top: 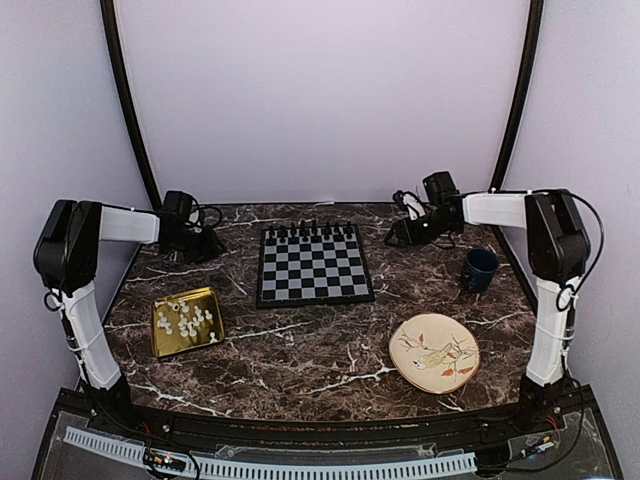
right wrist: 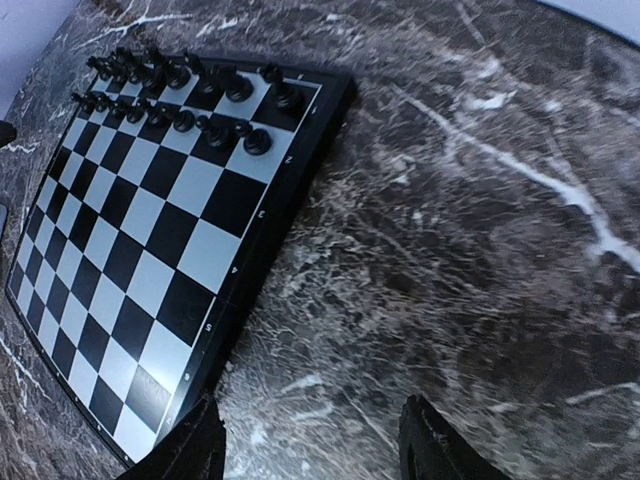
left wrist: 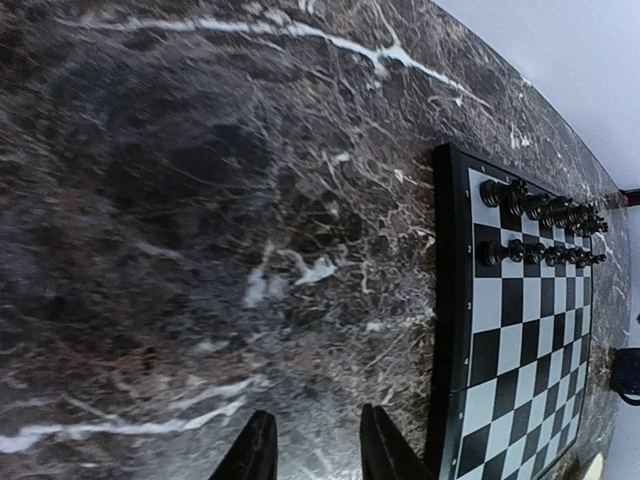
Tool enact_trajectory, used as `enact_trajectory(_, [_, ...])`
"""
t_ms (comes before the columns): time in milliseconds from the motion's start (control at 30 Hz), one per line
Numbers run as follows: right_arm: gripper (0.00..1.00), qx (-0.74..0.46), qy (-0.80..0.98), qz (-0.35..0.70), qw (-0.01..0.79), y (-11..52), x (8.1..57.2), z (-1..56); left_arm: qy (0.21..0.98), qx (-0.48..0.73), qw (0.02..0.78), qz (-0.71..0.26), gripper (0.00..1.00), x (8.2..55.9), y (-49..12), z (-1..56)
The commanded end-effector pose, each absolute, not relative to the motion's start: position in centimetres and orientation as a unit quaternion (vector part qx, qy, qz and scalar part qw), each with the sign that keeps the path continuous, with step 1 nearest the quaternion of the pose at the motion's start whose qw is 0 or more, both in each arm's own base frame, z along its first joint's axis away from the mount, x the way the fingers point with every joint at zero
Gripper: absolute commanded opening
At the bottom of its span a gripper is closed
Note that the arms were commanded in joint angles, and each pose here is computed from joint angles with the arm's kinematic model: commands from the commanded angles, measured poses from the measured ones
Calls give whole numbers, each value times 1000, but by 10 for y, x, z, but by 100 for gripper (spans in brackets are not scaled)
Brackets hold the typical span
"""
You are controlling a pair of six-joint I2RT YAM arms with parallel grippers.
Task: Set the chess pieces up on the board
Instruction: Move the chessboard to the center of the board.
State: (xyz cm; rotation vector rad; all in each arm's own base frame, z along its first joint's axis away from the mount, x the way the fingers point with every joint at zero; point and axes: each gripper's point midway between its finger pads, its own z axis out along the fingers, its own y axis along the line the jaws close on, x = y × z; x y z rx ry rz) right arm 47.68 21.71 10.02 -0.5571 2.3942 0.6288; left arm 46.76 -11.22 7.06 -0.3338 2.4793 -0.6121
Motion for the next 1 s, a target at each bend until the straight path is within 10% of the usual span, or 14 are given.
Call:
enact_trajectory(0, [59, -215, 902, 281, 247, 250, 471, 80, 916, -110, 237, -304, 29, 471, -162, 74])
enact_trajectory(467, [53, -208, 913, 316, 150, 289, 450, 19, 918, -87, 165, -351, 31, 462, -234, 37])
enact_trajectory(967, [23, -241, 905, 331, 113, 299, 412, 12, 925, -52, 112, -358, 18, 431, -261, 26])
